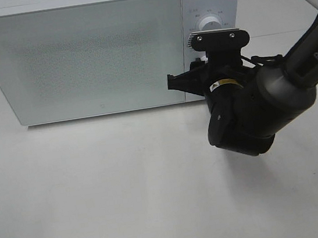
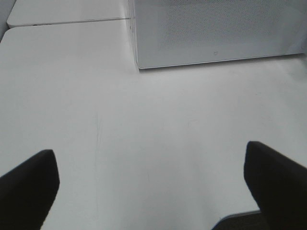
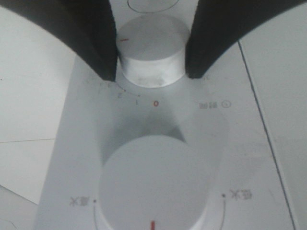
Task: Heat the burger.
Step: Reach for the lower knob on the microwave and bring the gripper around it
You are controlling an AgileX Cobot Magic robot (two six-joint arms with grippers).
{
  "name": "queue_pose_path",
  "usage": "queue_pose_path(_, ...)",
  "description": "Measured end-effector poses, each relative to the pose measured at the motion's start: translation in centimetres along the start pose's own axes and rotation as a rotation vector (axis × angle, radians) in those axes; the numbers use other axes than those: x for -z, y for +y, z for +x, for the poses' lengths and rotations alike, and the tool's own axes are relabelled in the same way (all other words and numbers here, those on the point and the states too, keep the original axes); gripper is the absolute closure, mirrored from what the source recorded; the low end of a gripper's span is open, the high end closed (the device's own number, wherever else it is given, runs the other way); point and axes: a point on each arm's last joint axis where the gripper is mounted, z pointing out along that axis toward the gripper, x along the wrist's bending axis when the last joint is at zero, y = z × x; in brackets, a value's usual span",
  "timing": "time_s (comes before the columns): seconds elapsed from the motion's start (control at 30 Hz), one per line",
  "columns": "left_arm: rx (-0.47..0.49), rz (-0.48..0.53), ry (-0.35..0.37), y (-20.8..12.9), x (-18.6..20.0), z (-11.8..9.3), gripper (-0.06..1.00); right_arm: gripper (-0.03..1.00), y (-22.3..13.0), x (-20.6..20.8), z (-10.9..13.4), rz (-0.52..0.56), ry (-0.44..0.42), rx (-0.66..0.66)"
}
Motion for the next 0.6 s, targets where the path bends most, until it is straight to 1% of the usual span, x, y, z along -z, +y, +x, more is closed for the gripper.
queue_pose_path(0.07, 0.000, 0.000, 0.000, 0.00, 0.00, 0.00, -0.02, 0.53, 0.00, 0.00, 0.01, 0.000, 0.001, -0.018)
queue_pose_path(0.1, 0.000, 0.000, 0.000, 0.00, 0.00, 0.00, -0.02, 0.53, -0.02, 0.02, 0.00, -0.001, 0.004, -0.065)
queue_pose_path(0.13, 0.000, 0.000, 0.000, 0.00, 0.00, 0.00, -0.02, 0.53, -0.02, 0.02, 0.00, -0.001, 0.004, -0.065)
queue_pose_path(0.17, 0.000, 0.000, 0.000, 0.00, 0.00, 0.00, -0.02, 0.53, -0.02, 0.01, -0.02, -0.002, 0.005, -0.094)
queue_pose_path(0.2, 0.000, 0.000, 0.000, 0.00, 0.00, 0.00, -0.02, 0.53, -0.02, 0.01, -0.05, -0.005, 0.012, -0.150)
queue_pose_path(0.23, 0.000, 0.000, 0.000, 0.00, 0.00, 0.00, -0.02, 0.53, -0.02, 0.01, -0.05, -0.005, 0.012, -0.150)
queue_pose_path(0.3, 0.000, 0.000, 0.000, 0.00, 0.00, 0.00, -0.02, 0.53, -0.05, -0.01, -0.14, -0.007, 0.023, -0.259)
queue_pose_path(0.33, 0.000, 0.000, 0.000, 0.00, 0.00, 0.00, -0.02, 0.53, -0.05, -0.01, -0.14, -0.007, 0.023, -0.259)
queue_pose_path(0.37, 0.000, 0.000, 0.000, 0.00, 0.00, 0.00, -0.02, 0.53, -0.06, 0.00, -0.16, -0.008, 0.027, -0.342)
queue_pose_path(0.4, 0.000, 0.000, 0.000, 0.00, 0.00, 0.00, -0.02, 0.53, -0.07, 0.01, -0.17, -0.008, 0.028, -0.389)
queue_pose_path(0.43, 0.000, 0.000, 0.000, 0.00, 0.00, 0.00, -0.02, 0.53, -0.07, 0.01, -0.17, -0.008, 0.028, -0.389)
queue_pose_path(0.47, 0.000, 0.000, 0.000, 0.00, 0.00, 0.00, -0.02, 0.53, -0.14, 0.07, -0.17, -0.004, 0.038, -0.474)
queue_pose_path(0.5, 0.000, 0.000, 0.000, 0.00, 0.00, 0.00, -0.02, 0.53, -0.13, 0.04, -0.21, -0.005, 0.039, -0.518)
queue_pose_path(0.53, 0.000, 0.000, 0.000, 0.00, 0.00, 0.00, -0.02, 0.53, -0.13, 0.04, -0.21, -0.005, 0.039, -0.518)
queue_pose_path(0.57, 0.000, 0.000, 0.000, 0.00, 0.00, 0.00, -0.02, 0.53, -0.18, 0.06, -0.21, -0.003, 0.044, -0.591)
queue_pose_path(0.6, 0.000, 0.000, 0.000, 0.00, 0.00, 0.00, -0.02, 0.53, -0.19, 0.07, -0.22, -0.003, 0.044, -0.632)
